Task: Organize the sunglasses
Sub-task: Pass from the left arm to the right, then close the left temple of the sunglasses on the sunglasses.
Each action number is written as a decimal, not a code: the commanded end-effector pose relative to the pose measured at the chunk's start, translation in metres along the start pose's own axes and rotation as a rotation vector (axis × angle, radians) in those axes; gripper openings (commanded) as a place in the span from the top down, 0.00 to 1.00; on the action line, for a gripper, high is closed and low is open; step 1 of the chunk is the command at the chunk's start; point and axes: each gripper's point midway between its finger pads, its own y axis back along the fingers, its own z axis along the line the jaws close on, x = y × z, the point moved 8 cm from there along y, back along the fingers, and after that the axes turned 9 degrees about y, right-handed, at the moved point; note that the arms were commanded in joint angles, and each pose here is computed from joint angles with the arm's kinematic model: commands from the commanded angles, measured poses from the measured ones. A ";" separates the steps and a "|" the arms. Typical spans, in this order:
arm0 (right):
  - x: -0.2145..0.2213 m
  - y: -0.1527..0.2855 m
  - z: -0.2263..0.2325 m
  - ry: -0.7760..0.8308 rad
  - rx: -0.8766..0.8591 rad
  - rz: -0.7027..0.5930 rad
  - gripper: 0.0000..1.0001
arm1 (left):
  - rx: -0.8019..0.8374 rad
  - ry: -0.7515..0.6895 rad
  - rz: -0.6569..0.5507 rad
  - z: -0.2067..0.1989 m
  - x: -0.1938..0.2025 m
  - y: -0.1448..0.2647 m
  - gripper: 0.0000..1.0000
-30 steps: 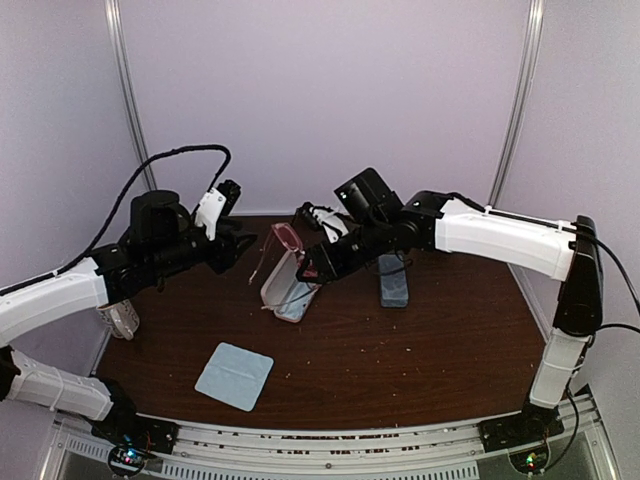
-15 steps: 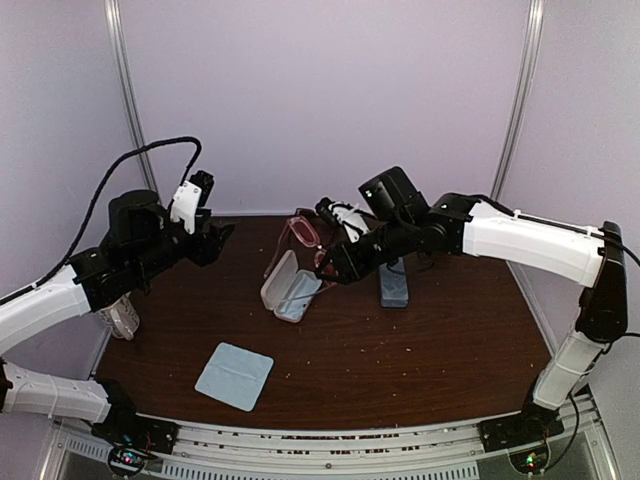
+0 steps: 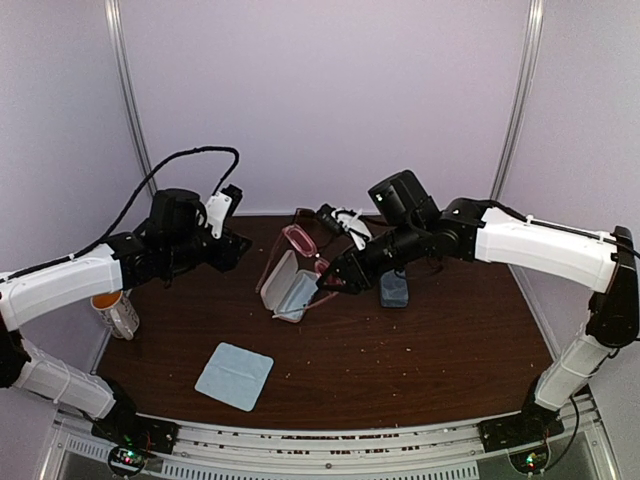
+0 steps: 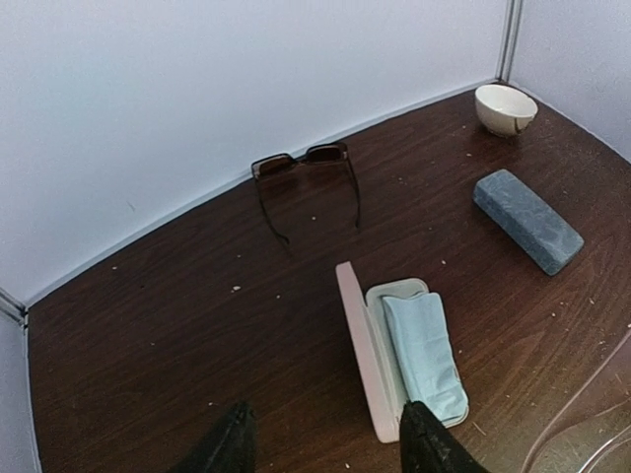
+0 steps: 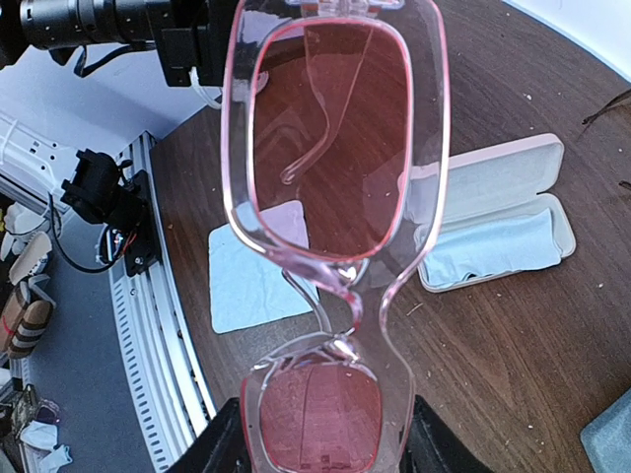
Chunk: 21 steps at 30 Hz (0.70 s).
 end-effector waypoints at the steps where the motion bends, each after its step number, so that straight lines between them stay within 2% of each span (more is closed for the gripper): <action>1: -0.011 0.012 0.008 0.035 -0.053 -0.072 0.58 | 0.149 0.038 -0.035 -0.015 -0.018 -0.003 0.48; 12: -0.011 -0.003 0.009 0.028 -0.090 -0.060 0.58 | 0.386 0.054 -0.053 -0.038 -0.024 -0.005 0.55; 21: -0.015 -0.009 0.009 0.023 -0.103 -0.066 0.58 | 0.458 0.063 -0.055 -0.044 -0.022 -0.004 0.61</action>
